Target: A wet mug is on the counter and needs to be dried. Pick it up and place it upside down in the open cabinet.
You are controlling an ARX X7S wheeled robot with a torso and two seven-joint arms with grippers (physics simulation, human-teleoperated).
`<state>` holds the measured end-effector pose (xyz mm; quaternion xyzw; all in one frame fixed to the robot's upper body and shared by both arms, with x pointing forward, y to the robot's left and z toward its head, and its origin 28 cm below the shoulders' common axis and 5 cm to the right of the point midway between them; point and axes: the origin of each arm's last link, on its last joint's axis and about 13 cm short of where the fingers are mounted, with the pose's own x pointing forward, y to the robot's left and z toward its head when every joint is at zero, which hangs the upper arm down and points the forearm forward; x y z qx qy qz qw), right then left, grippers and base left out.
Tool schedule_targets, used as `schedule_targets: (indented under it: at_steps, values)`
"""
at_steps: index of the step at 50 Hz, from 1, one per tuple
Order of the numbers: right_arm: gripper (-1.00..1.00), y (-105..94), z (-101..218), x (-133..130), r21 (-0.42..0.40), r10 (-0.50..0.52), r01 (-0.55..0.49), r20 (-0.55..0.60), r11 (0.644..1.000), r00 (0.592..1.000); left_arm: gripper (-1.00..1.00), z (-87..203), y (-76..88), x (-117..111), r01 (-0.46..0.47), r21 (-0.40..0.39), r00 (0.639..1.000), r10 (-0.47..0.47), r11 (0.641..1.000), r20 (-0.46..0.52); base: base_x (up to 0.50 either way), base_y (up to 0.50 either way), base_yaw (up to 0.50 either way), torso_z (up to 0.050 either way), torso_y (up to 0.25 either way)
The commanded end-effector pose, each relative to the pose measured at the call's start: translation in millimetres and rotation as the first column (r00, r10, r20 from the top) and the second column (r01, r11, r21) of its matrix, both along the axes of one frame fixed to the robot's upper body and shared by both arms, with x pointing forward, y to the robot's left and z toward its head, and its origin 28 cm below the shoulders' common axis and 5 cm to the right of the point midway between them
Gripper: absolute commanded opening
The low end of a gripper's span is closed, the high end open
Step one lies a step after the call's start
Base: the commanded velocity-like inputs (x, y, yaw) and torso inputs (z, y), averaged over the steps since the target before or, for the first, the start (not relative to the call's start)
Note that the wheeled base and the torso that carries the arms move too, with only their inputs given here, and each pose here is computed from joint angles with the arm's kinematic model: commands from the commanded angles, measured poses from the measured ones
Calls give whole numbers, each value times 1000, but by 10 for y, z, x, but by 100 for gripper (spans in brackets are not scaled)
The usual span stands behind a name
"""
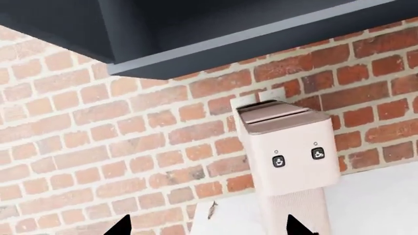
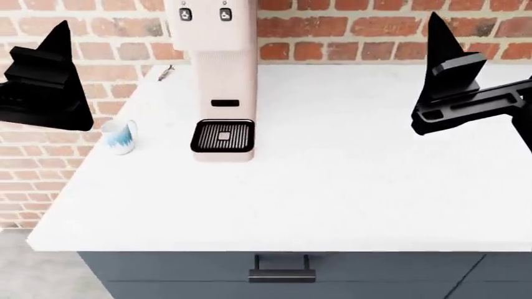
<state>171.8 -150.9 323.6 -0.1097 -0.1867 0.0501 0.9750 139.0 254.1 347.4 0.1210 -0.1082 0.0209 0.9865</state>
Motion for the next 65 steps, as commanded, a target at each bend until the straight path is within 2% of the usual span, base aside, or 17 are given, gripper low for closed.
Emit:
schedule_targets:
  at_steps: [1,7,36,65]
  values:
    - [100,-18,62,-50,6,6,-6,-1,1000,1000,100,31,36,-52,2,-17,1000,-2,1000,6,242,500,0,0,0]
    - [100,-23,71,-65,8,10,-10,-1,1000,1000,100,27,27,-66,31,-14,999,-31,999,10,240,361,0,0,3]
    - [100,-93,88,-207,30,-26,25,19,999,999,100,67,-8,-95,16,-14,1000,-16,1000,16,224,294,0,0,0]
    - [100,-106,38,-228,22,-21,21,-3,1000,1000,100,44,-25,-114,41,-1,999,-41,999,1,166,11,0,0,1]
